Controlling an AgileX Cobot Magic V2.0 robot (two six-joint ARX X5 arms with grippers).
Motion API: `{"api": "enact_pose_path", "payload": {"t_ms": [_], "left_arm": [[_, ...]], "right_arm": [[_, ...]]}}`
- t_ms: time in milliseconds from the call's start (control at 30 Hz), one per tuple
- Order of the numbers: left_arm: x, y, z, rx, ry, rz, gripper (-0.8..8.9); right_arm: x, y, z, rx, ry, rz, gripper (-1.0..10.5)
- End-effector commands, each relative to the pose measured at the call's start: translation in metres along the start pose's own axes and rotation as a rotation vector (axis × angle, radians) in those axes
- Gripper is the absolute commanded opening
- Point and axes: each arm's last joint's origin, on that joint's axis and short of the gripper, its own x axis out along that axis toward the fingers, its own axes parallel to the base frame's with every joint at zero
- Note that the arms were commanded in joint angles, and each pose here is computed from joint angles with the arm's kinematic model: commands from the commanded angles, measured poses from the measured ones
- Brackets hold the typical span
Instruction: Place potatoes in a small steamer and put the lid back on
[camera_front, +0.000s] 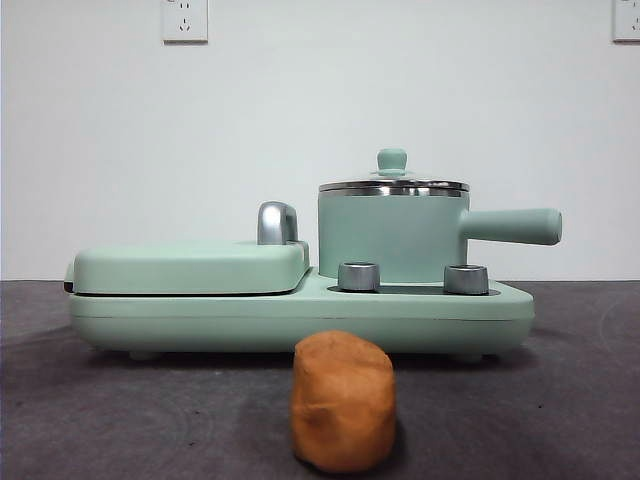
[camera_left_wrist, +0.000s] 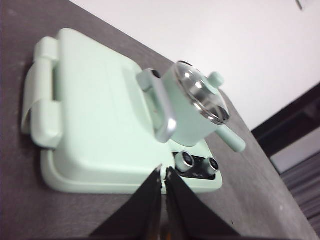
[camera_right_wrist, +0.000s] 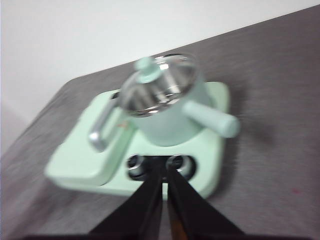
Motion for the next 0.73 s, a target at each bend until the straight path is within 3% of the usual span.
{"api": "enact_pose_path", "payload": {"t_ms": [33, 267, 400, 467, 533, 600, 667, 733], "left_arm": [[-0.003, -0.017, 0.02, 0.111, 0.012, -0.019, 0.15], [-0.006, -0.049, 0.053, 0.242, 0.043, -0.073, 0.15], [-0.004, -0.06, 0.062, 0.285, 0.085, -0.123, 0.3], [-0.001, -0.062, 0.063, 0.291, 0.117, -0.134, 0.36], [0.003, -0.064, 0.063, 0.285, 0.144, -0.14, 1.05], [0.007, -0.065, 0.064, 0.271, 0.167, -0.148, 2.55], [0.01, -0.066, 0.064, 0.26, 0.182, -0.155, 3.69], [0.013, -0.067, 0.065, 0.252, 0.197, -0.159, 4.11]], "right_arm": [[-0.001, 0.009, 0.014, -0.048, 0.024, 0.078, 0.1], [0.0, 0.024, 0.035, -0.082, 0.105, 0.215, 0.1], [0.001, 0.028, 0.039, -0.117, 0.132, 0.24, 0.2], [0.002, 0.029, 0.039, -0.127, 0.136, 0.249, 0.8], [0.002, 0.029, 0.039, -0.128, 0.14, 0.254, 1.8], [0.002, 0.029, 0.038, -0.123, 0.143, 0.255, 3.1], [0.002, 0.029, 0.038, -0.119, 0.148, 0.253, 3.7], [0.002, 0.029, 0.037, -0.116, 0.154, 0.251, 3.9]]}}
